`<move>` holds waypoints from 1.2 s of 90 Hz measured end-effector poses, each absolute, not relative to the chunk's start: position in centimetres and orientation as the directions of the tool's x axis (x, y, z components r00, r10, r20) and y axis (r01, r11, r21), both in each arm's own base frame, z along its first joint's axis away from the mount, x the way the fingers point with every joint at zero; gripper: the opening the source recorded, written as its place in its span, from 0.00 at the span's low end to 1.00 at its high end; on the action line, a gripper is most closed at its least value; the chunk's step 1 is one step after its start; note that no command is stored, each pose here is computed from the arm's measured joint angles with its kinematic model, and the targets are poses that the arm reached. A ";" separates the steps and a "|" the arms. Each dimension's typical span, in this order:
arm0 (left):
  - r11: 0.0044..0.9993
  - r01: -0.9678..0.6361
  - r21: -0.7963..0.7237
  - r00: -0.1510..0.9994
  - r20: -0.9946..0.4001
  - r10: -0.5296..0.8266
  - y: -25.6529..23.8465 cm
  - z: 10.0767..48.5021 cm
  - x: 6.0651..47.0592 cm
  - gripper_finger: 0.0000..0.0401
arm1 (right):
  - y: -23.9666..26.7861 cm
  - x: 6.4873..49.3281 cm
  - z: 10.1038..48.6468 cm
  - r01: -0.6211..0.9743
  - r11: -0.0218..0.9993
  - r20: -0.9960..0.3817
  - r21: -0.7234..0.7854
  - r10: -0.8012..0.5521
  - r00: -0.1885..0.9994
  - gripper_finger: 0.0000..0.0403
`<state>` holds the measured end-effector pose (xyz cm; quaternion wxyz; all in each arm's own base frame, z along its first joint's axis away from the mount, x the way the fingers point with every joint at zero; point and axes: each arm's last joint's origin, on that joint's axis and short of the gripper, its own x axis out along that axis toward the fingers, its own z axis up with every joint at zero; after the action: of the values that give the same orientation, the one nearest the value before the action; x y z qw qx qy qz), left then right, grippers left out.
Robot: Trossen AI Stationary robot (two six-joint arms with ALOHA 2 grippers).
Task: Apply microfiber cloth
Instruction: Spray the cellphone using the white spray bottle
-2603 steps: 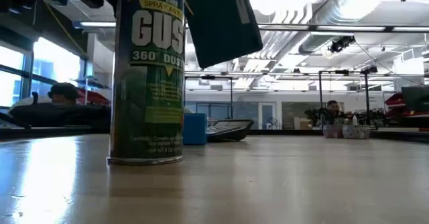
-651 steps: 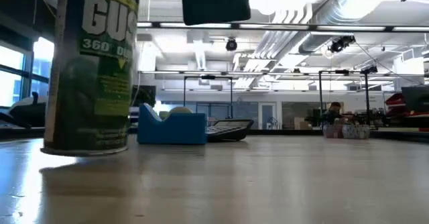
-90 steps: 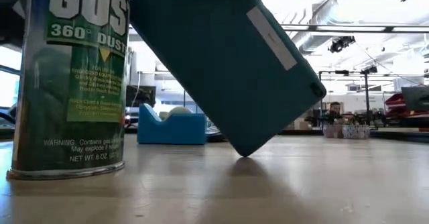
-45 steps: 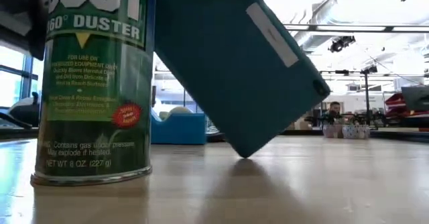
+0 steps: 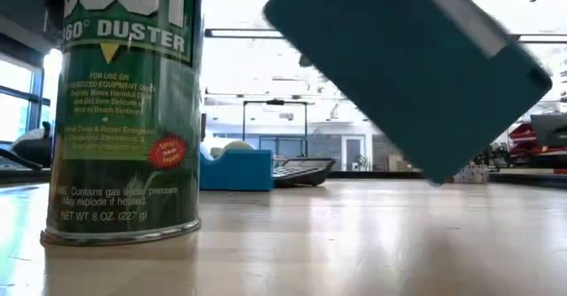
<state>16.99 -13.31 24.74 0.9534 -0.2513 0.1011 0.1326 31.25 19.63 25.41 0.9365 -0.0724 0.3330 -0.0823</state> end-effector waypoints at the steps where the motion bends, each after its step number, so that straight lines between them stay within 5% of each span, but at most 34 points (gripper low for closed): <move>1: 0.839 -0.302 -0.453 0.945 -0.257 0.202 -13.3 24.8 17.0 0.80 | 19.6 31.1 25.5 0.107 0.976 -0.616 -0.191 -0.204 0.761 0.00; 56: 0.831 -0.281 -0.479 0.959 -0.173 0.225 -13.4 25.9 17.4 0.80 | 19.0 26.8 26.6 0.183 0.961 -0.711 -0.208 -0.277 0.646 0.00; 81: 0.891 -0.016 -0.453 1.000 0.009 0.022 -14.3 29.3 17.9 0.80 | 18.9 24.9 27.6 0.252 0.936 -0.671 -0.247 -0.353 0.652 0.00; 108: 0.897 0.098 -0.431 0.991 -0.036 -0.126 -15.6 29.6 20.6 0.80 | 19.2 24.7 27.7 0.245 0.936 -0.664 -0.251 -0.351 0.660 0.00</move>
<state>20.56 -15.56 29.59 0.9733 -0.2197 0.0317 -0.0576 24.68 19.22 27.66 0.9084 -0.0700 0.3781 -0.1642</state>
